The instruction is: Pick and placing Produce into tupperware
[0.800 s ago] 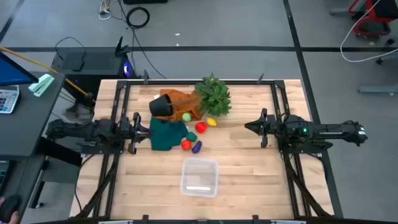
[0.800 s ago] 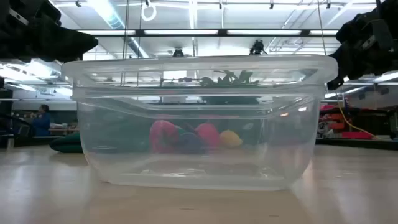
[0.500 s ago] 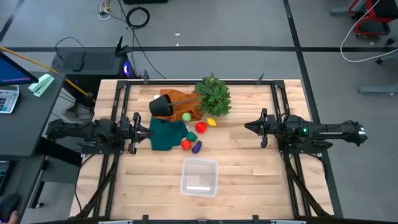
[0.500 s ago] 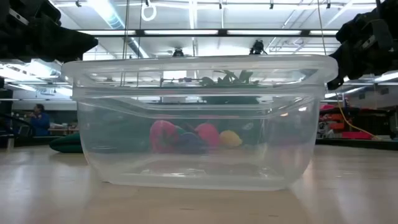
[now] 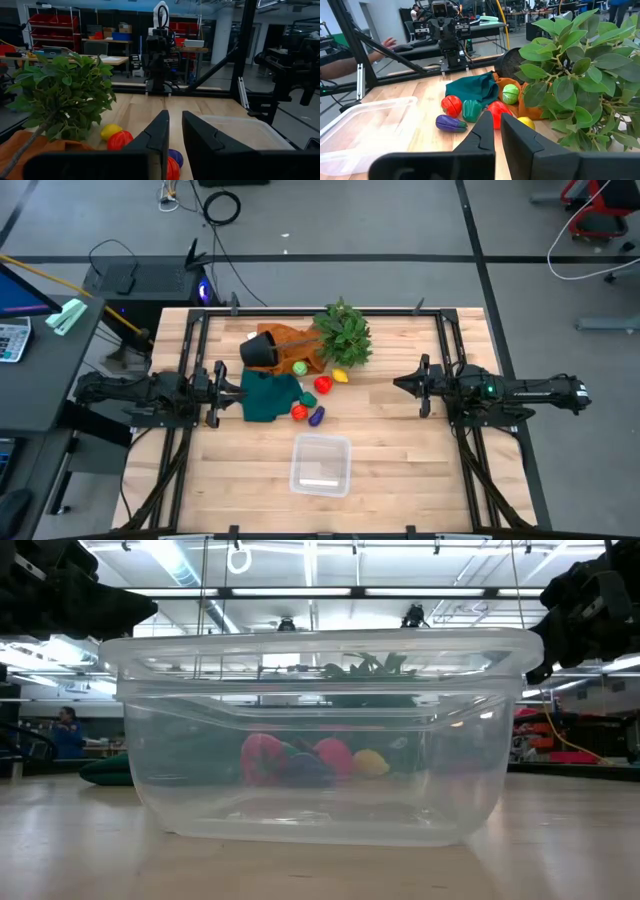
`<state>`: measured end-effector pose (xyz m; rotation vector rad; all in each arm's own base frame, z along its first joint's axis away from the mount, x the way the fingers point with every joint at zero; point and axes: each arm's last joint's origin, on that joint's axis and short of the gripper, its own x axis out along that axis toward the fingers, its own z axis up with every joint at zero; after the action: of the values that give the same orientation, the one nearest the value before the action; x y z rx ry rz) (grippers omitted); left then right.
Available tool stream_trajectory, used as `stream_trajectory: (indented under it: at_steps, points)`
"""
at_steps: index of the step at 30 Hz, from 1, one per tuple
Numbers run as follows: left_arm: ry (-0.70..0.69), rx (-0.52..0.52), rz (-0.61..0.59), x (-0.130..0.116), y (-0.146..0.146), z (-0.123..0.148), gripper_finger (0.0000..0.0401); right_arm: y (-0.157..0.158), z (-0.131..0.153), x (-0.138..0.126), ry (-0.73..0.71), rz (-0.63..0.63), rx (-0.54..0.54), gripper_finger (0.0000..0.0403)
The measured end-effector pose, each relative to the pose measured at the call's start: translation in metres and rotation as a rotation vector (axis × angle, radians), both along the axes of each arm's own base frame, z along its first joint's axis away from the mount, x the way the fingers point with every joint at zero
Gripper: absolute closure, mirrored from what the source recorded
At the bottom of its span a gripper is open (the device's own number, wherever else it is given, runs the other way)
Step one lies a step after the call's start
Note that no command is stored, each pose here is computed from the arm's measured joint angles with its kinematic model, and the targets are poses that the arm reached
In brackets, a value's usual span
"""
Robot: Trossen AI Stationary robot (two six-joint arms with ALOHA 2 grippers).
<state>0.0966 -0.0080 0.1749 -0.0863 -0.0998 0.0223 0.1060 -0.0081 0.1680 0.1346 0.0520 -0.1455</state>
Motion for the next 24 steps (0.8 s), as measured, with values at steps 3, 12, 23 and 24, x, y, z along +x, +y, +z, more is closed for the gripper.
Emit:
stream_trajectory:
  at_steps: [3, 12, 23, 24]
  points:
    - [0.000, 0.000, 0.000, 0.0000, 0.0000, 0.0000, 0.0348, 0.0000, 0.0000, 0.0000, 0.000, 0.000, 0.000, 0.0403]
    - [0.000, 0.000, 0.000, 0.0000, 0.0000, 0.0000, 0.0345, 0.0000, 0.0000, 0.0000, 0.000, 0.000, 0.000, 0.0403]
    - [0.000, 0.000, 0.000, 0.0000, 0.0000, 0.0001, 0.0350, 0.0000, 0.0000, 0.0000, 0.000, 0.000, 0.000, 0.0403]
    - [0.000, 0.000, 0.000, 0.0000, 0.0000, 0.0000, 0.0350, 0.0000, 0.0001, 0.0000, -0.001, 0.000, 0.000, 0.0403]
